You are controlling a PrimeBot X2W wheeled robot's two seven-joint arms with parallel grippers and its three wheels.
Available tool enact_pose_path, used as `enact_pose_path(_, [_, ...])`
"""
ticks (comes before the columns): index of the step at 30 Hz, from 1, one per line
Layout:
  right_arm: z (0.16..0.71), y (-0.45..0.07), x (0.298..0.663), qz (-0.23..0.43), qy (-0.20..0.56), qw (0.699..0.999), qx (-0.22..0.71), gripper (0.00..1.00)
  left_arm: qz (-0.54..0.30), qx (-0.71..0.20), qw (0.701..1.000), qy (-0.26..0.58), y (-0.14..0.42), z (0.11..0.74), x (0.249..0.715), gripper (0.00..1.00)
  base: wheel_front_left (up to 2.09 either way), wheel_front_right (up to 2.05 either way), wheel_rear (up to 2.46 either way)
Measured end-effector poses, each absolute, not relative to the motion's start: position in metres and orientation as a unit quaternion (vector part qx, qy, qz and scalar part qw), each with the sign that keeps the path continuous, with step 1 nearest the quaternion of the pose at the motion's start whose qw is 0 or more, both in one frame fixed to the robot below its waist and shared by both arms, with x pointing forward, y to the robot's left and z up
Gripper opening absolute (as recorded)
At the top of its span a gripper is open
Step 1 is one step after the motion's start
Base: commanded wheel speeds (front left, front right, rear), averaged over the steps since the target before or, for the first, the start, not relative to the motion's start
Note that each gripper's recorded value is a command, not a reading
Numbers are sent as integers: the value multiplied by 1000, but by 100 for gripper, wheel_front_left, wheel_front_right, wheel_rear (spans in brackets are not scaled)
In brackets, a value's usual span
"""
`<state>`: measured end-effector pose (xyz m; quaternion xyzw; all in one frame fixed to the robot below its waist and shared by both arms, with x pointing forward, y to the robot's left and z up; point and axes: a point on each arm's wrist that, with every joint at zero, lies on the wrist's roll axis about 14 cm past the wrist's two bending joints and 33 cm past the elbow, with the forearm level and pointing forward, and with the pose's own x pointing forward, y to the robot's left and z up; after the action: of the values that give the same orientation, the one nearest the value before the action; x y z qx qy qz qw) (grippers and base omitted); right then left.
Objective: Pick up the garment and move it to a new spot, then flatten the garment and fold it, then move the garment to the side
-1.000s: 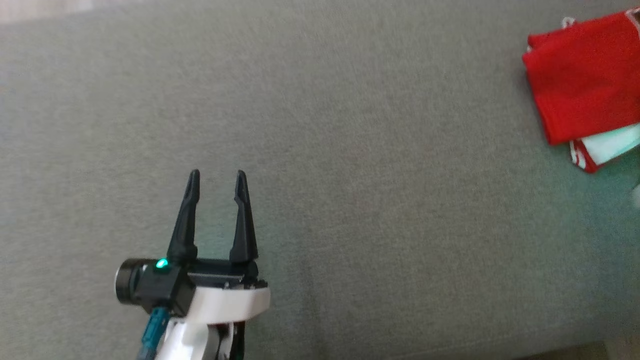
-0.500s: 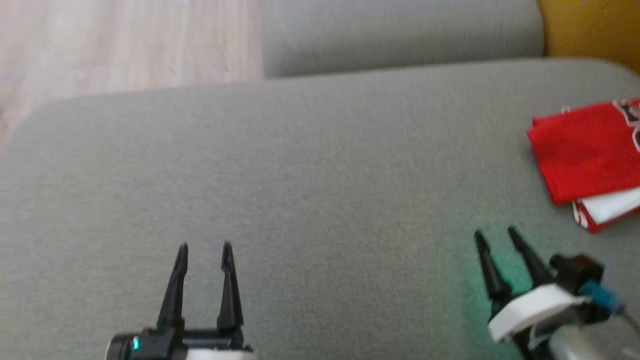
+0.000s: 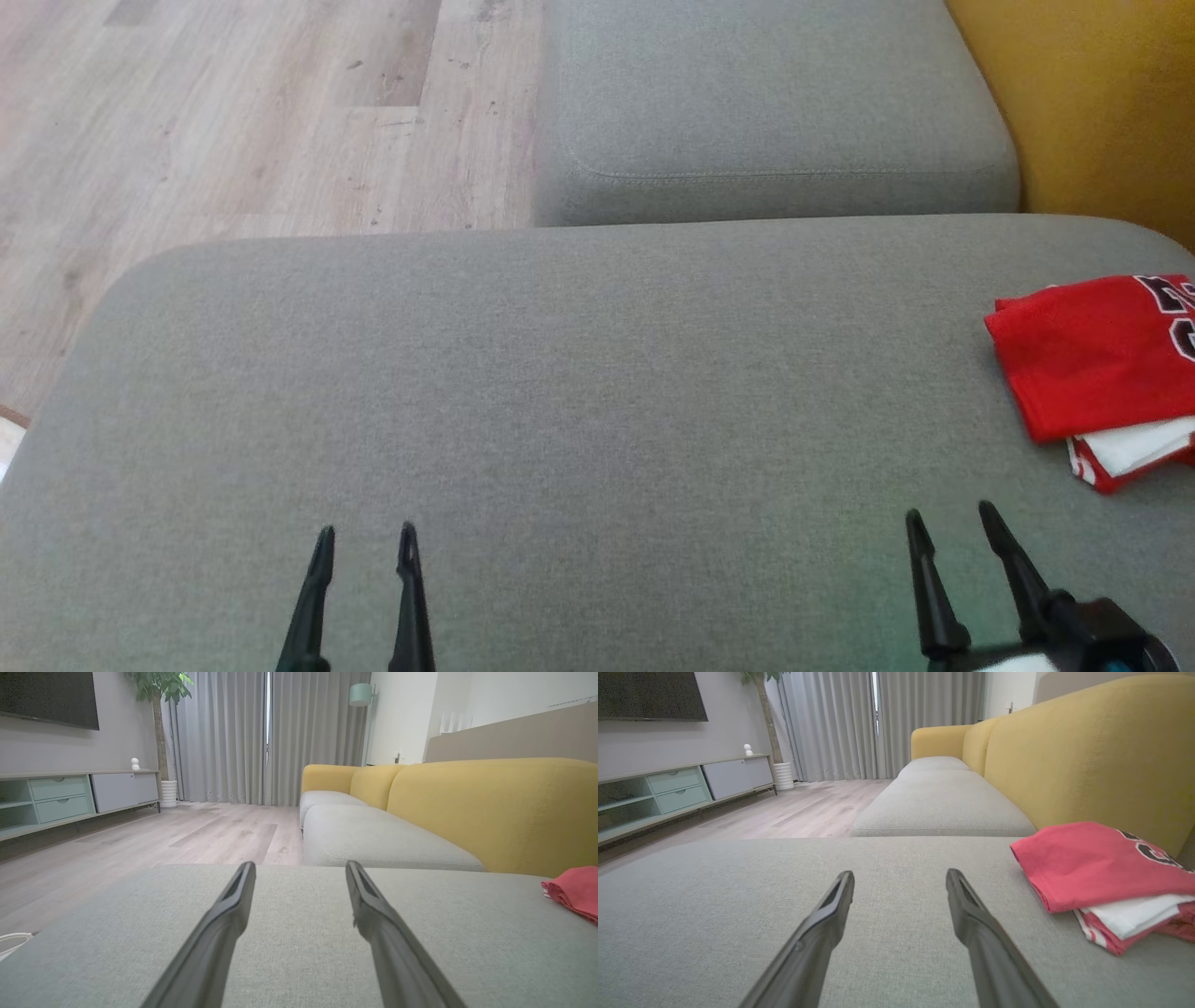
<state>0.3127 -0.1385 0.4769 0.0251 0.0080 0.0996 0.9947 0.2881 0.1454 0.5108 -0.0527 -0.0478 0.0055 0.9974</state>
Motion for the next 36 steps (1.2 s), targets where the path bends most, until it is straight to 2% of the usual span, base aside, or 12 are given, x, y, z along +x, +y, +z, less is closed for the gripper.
enact_pose_path(17, [481, -147, 305, 79, 1, 996, 42, 100, -1, -53, 998, -35, 145, 502, 283, 100, 0, 0, 0])
enact_pose_path(18, [478, -147, 305, 79, 4, 996, 42, 0, -1, -53, 998, -32, 145, 500, 283, 0, 0, 0, 0])
enact_pose_path(24, [448, -150, 293, 71, 54, 995, 54, 0, 5, -61, 998, 21, 146, 469, 273, 0, 0, 0, 0])
enact_pose_path(36, [445, -156, 295, 46, 66, 989, 128, 0, 10, -132, 990, 50, 148, 459, 277, 0, 0, 0, 0])
